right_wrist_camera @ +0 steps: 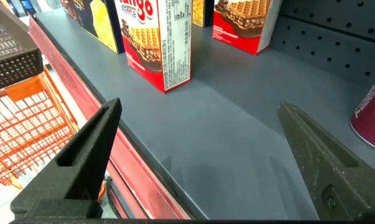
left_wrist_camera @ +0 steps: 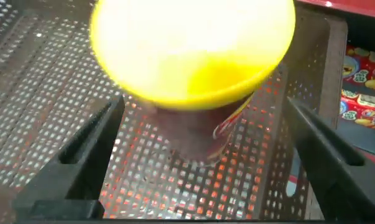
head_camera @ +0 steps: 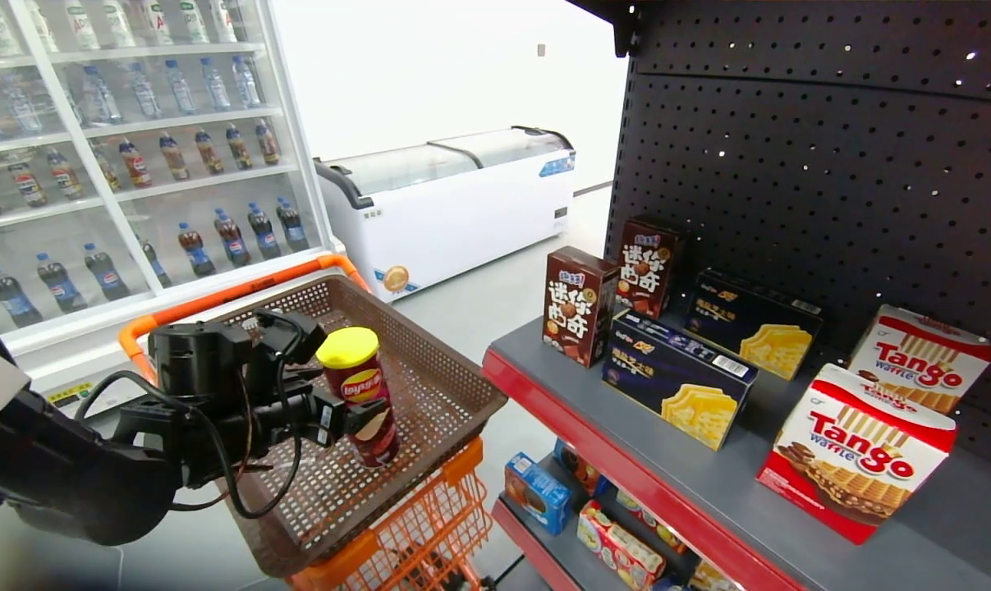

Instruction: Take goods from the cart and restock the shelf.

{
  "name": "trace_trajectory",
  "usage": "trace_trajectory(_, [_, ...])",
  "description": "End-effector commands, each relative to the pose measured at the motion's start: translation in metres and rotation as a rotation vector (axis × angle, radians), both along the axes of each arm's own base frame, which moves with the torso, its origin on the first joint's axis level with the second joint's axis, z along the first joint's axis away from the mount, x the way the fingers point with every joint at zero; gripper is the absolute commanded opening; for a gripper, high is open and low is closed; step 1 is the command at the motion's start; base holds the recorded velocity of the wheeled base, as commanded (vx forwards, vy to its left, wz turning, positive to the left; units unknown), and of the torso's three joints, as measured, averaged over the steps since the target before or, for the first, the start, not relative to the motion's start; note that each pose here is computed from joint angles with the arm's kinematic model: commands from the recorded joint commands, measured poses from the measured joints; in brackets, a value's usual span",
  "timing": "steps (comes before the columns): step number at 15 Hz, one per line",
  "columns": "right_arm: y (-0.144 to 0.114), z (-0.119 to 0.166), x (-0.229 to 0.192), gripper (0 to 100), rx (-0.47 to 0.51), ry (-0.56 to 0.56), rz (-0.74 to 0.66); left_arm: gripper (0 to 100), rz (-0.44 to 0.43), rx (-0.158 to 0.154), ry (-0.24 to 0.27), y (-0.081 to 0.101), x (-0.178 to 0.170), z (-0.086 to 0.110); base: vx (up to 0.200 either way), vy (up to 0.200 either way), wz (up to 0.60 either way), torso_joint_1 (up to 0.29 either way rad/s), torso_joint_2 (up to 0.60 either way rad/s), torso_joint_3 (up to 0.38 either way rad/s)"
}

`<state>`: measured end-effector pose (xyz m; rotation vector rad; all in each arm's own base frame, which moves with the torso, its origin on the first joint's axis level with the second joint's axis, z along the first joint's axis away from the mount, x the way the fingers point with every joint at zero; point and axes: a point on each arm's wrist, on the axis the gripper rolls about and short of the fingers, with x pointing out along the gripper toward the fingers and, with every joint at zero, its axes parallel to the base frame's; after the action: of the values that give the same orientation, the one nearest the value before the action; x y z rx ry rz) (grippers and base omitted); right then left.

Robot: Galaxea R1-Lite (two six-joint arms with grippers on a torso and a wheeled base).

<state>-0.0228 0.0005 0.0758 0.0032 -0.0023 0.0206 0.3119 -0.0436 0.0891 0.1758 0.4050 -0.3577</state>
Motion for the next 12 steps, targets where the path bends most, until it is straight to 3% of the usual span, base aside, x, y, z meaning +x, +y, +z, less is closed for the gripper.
trace_trajectory(1, [0.000, 0.000, 0.000, 100, 0.000, -0.001, 0.002, 100, -0.016, 0.003, 0.032, -0.006, 0.009, -0.014, 0.000, 0.000, 0.00, 0.000, 0.00, 0.000])
trace_trajectory(5, [0.000, 0.000, 0.000, 100, 0.000, -0.001, -0.001, 100, 0.017, -0.003, 0.034, -0.010, 0.027, -0.019, 0.000, 0.000, 0.00, 0.000, 0.00, 0.000])
trace_trajectory(6, [0.000, 0.000, 0.000, 100, 0.000, -0.001, 0.001, 100, 0.015, -0.016, 0.039, -0.016, 0.028, -0.020, 0.000, 0.000, 0.00, 0.000, 0.00, 0.000])
trace_trajectory(12, [0.000, 0.000, 0.000, 100, 0.000, -0.001, 0.001, 100, -0.013, -0.019, 0.063, -0.028, 0.027, -0.029, 0.000, 0.000, 0.00, 0.000, 0.00, 0.000])
